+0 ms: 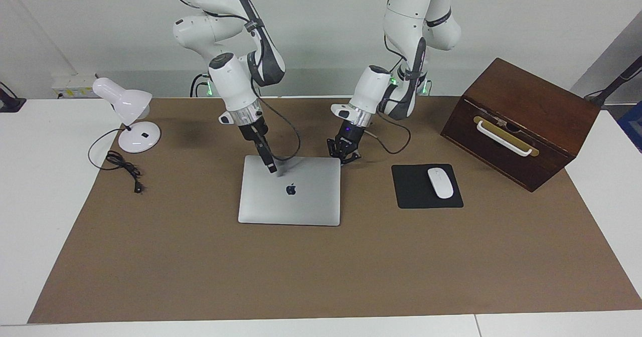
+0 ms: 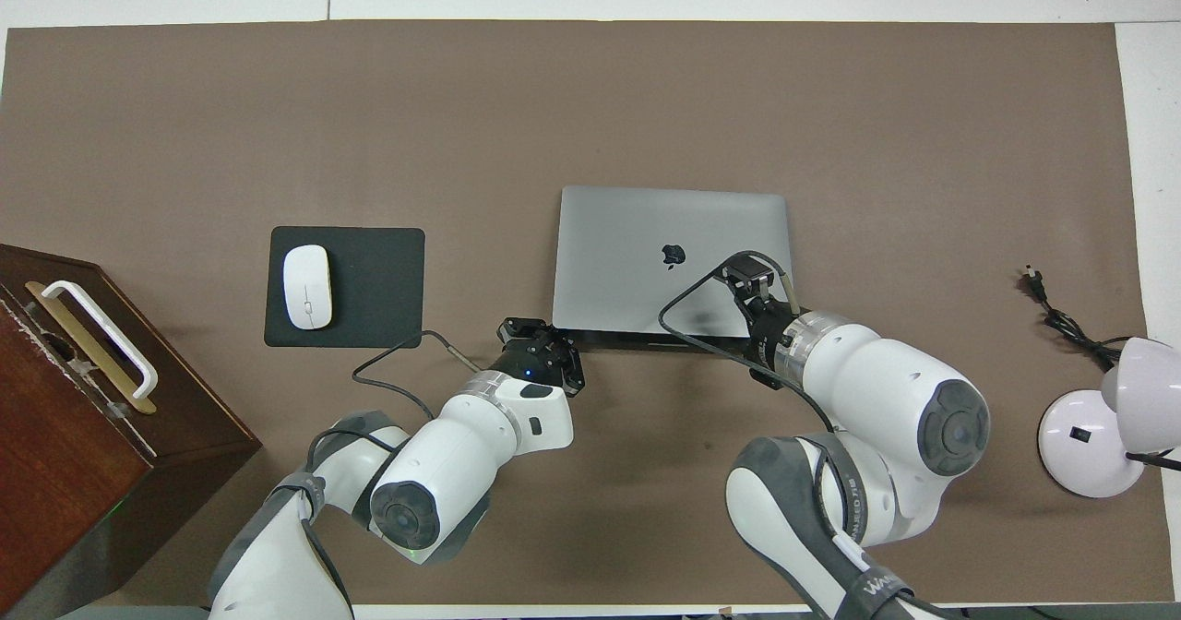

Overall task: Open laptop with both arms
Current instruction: 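Lift the laptop lid upward with the right gripper, swinging it open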

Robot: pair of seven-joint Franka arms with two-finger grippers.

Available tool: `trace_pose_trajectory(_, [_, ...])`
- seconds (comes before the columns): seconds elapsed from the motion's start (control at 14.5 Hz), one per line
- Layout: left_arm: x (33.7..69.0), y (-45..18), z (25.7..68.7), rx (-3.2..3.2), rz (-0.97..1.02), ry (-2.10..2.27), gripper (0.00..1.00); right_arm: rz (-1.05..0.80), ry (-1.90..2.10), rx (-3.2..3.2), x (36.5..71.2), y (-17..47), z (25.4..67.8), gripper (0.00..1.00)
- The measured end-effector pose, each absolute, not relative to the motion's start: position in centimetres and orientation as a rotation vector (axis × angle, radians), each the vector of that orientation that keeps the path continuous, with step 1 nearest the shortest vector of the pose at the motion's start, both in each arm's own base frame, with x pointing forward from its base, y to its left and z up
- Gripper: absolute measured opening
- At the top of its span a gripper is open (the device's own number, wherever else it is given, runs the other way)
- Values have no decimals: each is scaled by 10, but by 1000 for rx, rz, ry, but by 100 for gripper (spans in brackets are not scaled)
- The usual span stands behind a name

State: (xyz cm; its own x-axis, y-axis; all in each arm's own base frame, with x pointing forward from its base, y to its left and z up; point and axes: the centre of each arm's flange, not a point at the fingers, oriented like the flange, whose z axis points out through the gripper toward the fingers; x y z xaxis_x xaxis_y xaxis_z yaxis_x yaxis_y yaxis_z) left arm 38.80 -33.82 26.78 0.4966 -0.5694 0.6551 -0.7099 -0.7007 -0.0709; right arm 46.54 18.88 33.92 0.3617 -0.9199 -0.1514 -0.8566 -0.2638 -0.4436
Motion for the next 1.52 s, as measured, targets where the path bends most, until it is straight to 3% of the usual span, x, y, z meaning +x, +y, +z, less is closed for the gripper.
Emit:
trace_pose_trajectory(0.41, [388,-338,268,2531,993,-1101,1,-208,1520,-2159,480,195,350,100])
trace_pose_trajectory(1.52, [388,-338,267,2528,995,-1110,1,-476,1148,-2213,580,212,424,100])
